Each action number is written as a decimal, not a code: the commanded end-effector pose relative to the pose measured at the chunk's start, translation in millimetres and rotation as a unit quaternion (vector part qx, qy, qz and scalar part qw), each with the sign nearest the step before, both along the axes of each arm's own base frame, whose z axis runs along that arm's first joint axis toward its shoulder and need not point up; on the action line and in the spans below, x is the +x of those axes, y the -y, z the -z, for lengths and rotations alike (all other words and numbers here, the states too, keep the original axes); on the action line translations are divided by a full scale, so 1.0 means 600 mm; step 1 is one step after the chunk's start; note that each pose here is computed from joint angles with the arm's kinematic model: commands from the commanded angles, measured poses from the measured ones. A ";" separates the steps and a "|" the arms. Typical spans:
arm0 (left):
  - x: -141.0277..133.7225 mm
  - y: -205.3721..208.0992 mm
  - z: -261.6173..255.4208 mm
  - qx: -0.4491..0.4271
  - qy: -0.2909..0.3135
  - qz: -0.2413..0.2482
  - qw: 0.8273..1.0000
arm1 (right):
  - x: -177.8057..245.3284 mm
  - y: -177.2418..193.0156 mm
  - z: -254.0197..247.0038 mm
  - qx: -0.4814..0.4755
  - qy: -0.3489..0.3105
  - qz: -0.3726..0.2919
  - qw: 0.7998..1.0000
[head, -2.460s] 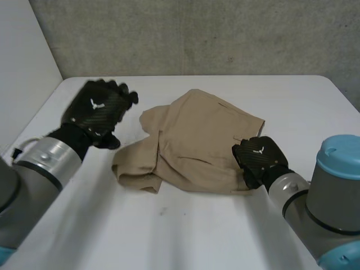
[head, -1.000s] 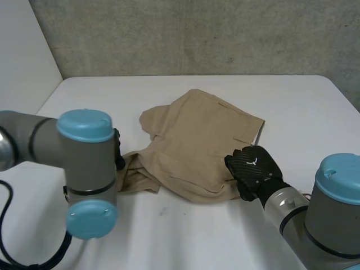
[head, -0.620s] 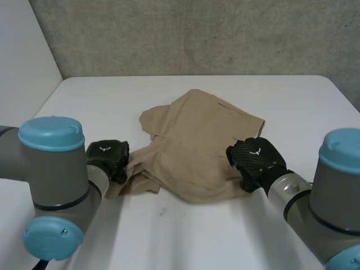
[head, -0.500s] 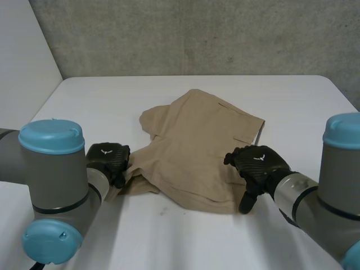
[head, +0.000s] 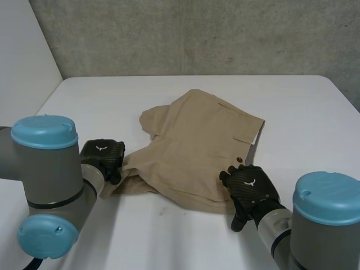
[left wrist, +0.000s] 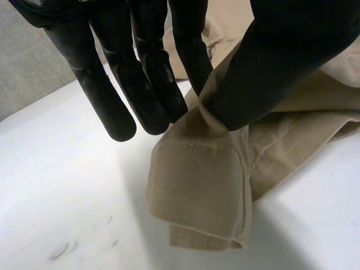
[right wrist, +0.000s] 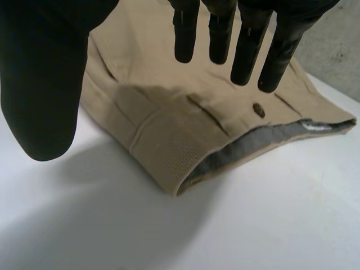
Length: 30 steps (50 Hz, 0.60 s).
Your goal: Fold the shorts.
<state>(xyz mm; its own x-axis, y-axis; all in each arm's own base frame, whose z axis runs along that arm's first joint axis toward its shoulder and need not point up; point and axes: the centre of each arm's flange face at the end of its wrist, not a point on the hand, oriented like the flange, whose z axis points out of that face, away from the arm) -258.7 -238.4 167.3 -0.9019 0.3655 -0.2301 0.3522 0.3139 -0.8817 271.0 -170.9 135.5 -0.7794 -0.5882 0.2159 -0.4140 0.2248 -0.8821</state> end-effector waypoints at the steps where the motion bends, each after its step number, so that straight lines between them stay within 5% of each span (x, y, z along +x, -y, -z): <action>1: 0.003 0.003 0.001 0.001 0.001 -0.004 1.000 | 0.008 0.019 0.020 -0.008 0.001 0.006 1.000; 17: 0.006 0.006 -0.011 -0.007 0.000 -0.006 1.000 | 0.025 0.055 0.013 -0.051 0.009 -0.008 0.999; 23: 0.004 -0.001 -0.087 -0.062 -0.018 0.012 0.998 | 0.037 0.085 -0.121 -0.164 0.045 -0.025 0.985; 30: 0.012 -0.043 -0.275 -0.220 -0.021 0.060 0.973 | 0.022 0.088 -0.304 -0.272 0.002 -0.029 0.962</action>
<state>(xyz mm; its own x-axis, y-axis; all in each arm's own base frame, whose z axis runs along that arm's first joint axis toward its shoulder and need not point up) -256.6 -233.8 253.4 -0.8887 0.3649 -0.2776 0.3318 0.0940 -0.9387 292.4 -225.3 238.5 -0.7669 -0.5123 0.3865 -0.3578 -0.1586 -0.9202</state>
